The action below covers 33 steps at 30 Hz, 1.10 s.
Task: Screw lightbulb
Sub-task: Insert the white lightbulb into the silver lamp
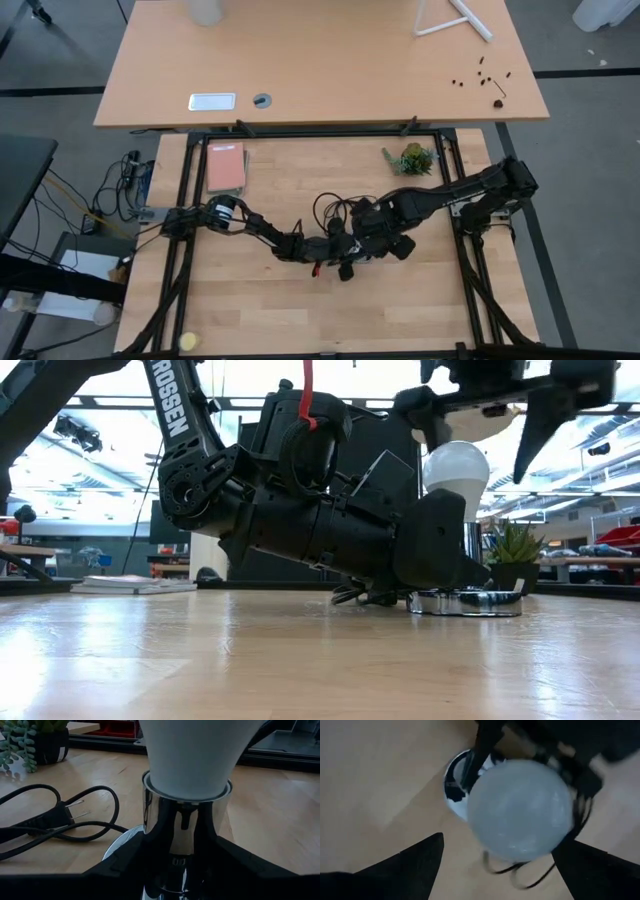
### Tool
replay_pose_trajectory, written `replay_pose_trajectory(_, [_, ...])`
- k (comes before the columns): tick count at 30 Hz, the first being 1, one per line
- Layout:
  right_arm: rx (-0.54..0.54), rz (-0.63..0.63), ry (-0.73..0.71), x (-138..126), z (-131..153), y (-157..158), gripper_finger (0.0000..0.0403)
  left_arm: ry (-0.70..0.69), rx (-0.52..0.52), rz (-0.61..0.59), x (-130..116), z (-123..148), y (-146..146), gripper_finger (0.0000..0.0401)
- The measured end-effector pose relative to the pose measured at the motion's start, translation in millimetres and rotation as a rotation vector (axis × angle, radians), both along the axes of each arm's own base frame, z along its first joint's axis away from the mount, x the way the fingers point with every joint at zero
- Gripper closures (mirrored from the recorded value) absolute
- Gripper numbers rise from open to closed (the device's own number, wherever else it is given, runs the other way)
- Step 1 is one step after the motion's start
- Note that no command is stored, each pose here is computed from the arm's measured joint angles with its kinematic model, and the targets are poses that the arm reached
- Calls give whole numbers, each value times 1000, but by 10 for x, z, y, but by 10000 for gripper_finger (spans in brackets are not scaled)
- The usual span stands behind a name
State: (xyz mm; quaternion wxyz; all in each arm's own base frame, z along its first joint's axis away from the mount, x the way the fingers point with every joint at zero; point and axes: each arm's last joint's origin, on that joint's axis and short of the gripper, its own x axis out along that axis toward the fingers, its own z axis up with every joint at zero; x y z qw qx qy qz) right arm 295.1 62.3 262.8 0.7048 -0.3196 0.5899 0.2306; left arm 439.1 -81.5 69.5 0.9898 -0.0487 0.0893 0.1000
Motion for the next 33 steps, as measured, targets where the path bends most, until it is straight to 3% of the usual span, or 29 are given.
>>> replay_pose_trajectory(3, [-15, 121, -24, 45, -16, -31, 32, -3, -3, -4, 1, 3, 0, 205])
replay_pose_trajectory(9, [27, 214, -83, 121, -4, -85, 49, -12, -6, -4, 2, 10, 3, 205])
replay_pose_trajectory(12, [76, 216, -89, 166, -36, -97, 57, -15, -6, -3, 2, 12, 5, 205])
replay_pose_trajectory(23, [70, 173, -29, 347, -321, -76, 82, -13, -9, 3, 4, 10, 19, 205])
replay_pose_trajectory(33, [104, 27, 41, 350, -414, -84, 154, -4, -6, 5, 5, 3, 24, 205])
